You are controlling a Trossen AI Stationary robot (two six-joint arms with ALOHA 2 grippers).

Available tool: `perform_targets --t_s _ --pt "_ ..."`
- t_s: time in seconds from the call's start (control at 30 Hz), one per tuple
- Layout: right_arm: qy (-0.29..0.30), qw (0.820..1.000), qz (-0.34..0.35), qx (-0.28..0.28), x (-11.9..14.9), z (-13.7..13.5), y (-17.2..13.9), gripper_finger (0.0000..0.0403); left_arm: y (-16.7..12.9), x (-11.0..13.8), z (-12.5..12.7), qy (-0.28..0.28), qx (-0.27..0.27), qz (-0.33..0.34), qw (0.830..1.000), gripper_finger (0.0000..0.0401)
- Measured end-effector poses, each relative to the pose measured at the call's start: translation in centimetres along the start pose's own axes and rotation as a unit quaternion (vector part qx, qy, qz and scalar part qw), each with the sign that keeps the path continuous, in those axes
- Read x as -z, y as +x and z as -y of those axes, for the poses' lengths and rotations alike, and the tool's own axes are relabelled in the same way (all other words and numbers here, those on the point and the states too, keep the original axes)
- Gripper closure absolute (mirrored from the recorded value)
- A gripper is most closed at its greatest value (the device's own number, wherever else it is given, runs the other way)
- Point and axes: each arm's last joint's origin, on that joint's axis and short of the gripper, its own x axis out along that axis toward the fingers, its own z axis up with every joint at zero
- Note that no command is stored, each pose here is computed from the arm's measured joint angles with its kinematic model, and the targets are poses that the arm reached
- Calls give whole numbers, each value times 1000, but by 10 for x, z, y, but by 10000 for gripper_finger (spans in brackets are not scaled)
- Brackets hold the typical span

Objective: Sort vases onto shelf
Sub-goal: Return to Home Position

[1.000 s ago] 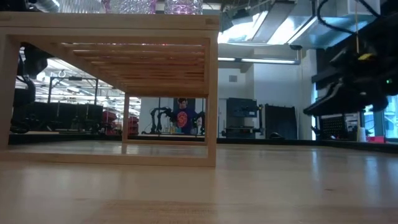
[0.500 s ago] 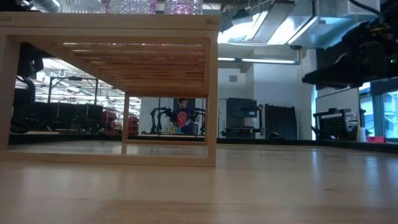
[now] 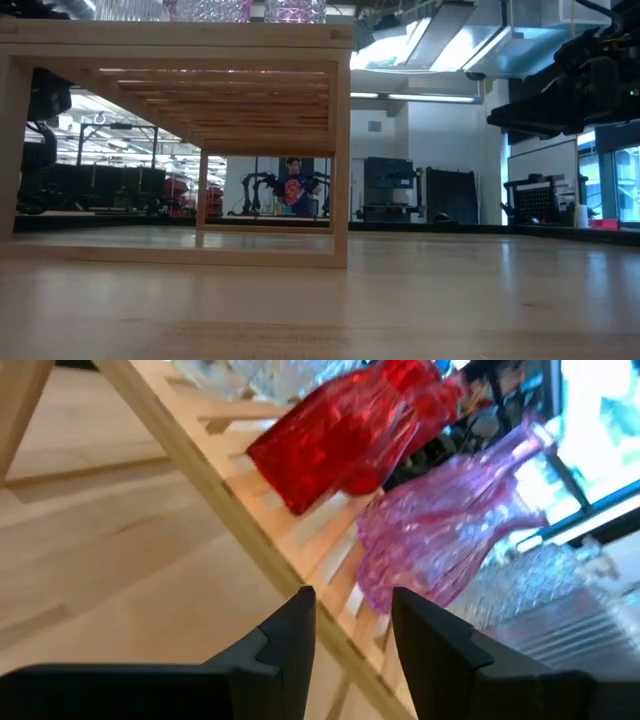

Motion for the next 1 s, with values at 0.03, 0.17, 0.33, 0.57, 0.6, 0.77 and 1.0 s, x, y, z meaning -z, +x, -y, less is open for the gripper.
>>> perform_targets --t_s 0.03,0.17,0.33,0.57,0.6,0.77,1.0 --pt "0 1000 -1 0 0 0 0 292 0 0 1 -4 2 6 1000 274" --pt "0 1000 -2 0 0 0 0 292 0 -2 5 19 10 29 999 274" --pt "-1 1000 -2 0 0 0 0 292 -1 -4 15 110 23 49 992 274" --pt "-1 1000 -3 0 0 0 0 292 7 13 31 228 27 97 968 274" --pt "-1 1000 -3 0 0 0 0 292 7 15 34 235 38 95 967 274" --pt "-1 1000 -4 -1 1 0 0 292 4 10 53 252 137 68 956 274" --pt "-1 1000 -4 -1 1 0 0 292 4 7 68 283 133 103 944 276"
